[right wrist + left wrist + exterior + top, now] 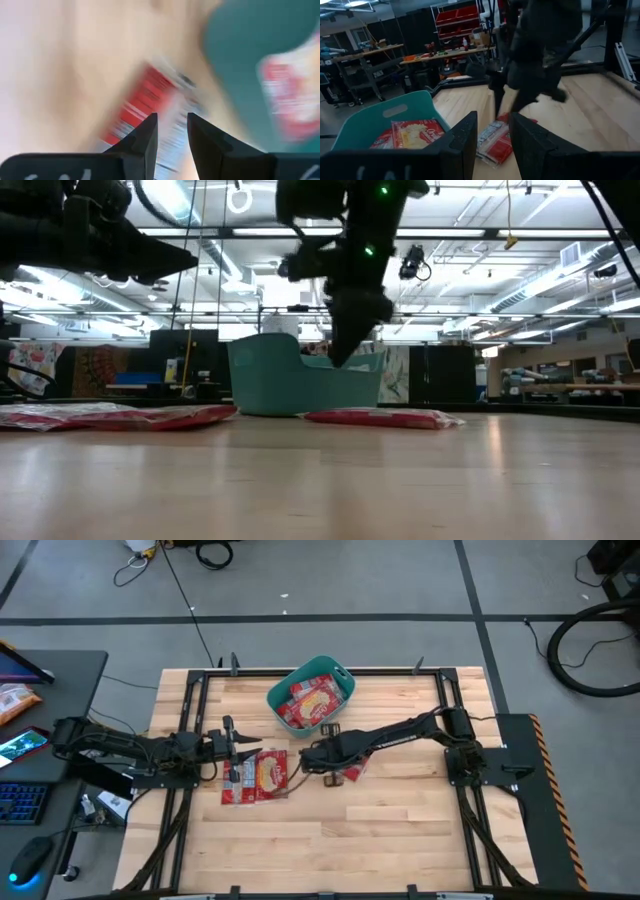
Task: Sort popcorn bags into baskets
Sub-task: Put the popcorn bag into the blue bin
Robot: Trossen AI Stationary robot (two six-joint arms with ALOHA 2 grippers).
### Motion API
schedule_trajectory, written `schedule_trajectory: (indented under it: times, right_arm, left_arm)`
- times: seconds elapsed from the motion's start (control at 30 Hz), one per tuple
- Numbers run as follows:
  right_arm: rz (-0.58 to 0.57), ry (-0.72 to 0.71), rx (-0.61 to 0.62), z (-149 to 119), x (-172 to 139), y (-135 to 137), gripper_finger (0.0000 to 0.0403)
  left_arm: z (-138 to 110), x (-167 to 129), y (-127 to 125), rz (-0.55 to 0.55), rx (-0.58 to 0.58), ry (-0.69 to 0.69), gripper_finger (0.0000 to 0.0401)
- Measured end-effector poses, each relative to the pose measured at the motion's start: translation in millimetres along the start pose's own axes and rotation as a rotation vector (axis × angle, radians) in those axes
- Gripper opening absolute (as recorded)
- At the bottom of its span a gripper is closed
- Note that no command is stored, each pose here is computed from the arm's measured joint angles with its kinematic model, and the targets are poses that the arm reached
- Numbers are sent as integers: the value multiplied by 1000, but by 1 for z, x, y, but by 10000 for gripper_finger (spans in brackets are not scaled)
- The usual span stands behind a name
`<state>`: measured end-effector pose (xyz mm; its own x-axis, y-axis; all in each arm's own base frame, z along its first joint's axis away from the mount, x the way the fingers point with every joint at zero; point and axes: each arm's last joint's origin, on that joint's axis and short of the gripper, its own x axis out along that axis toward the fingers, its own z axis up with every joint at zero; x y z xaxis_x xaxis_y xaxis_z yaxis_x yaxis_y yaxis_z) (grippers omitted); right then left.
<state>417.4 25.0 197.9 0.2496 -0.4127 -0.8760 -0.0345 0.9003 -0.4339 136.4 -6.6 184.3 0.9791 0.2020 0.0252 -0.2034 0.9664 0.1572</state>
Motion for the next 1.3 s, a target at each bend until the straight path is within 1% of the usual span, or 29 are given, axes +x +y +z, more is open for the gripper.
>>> schedule_trajectory:
  times: [0.03, 0.1, 0.17, 0.27, 0.47, 0.67, 0.73, 0.83, 0.9, 1.0, 1.13, 1.3]
  right_arm:
    - [58, -18, 96, 2, -1, 0, 111]
    - [138, -1, 238, 2, 1, -1, 112]
    - [157, 25, 312, -2, 5, 0, 115]
    - [149, 77, 340, -10, 12, 2, 128]
    - [137, 129, 384, -20, 22, 5, 170]
    - [136, 198, 403, -34, 36, -4, 208]
    - [149, 188, 426, -37, 40, -8, 214]
    - [226, 189, 457, -41, 46, -12, 216]
    - [258, 185, 480, -44, 51, -13, 211]
    - [259, 193, 502, -49, 56, -12, 190]
    - [227, 197, 497, -51, 57, -10, 141]
    - [219, 202, 472, -51, 56, -6, 74]
  left_arm:
    - [0, 0, 0, 0, -4, 1, 119]
    - [0, 0, 0, 0, -20, 1, 119]
    - [0, 0, 0, 0, -24, 2, 119]
    - [-1, 0, 0, -1, -24, 7, 119]
    - [-1, 0, 0, -2, -29, 7, 119]
    - [-1, 0, 0, -3, -27, 15, 119]
    - [-2, 0, 0, -3, -27, 15, 119]
    - [-1, 0, 0, -3, -26, 15, 119]
    - [-2, 0, 0, -3, -23, 15, 119]
    - [-2, 0, 0, -3, -23, 16, 119]
    - [-2, 0, 0, -3, -22, 16, 119]
    - [-1, 0, 0, -3, -21, 15, 119]
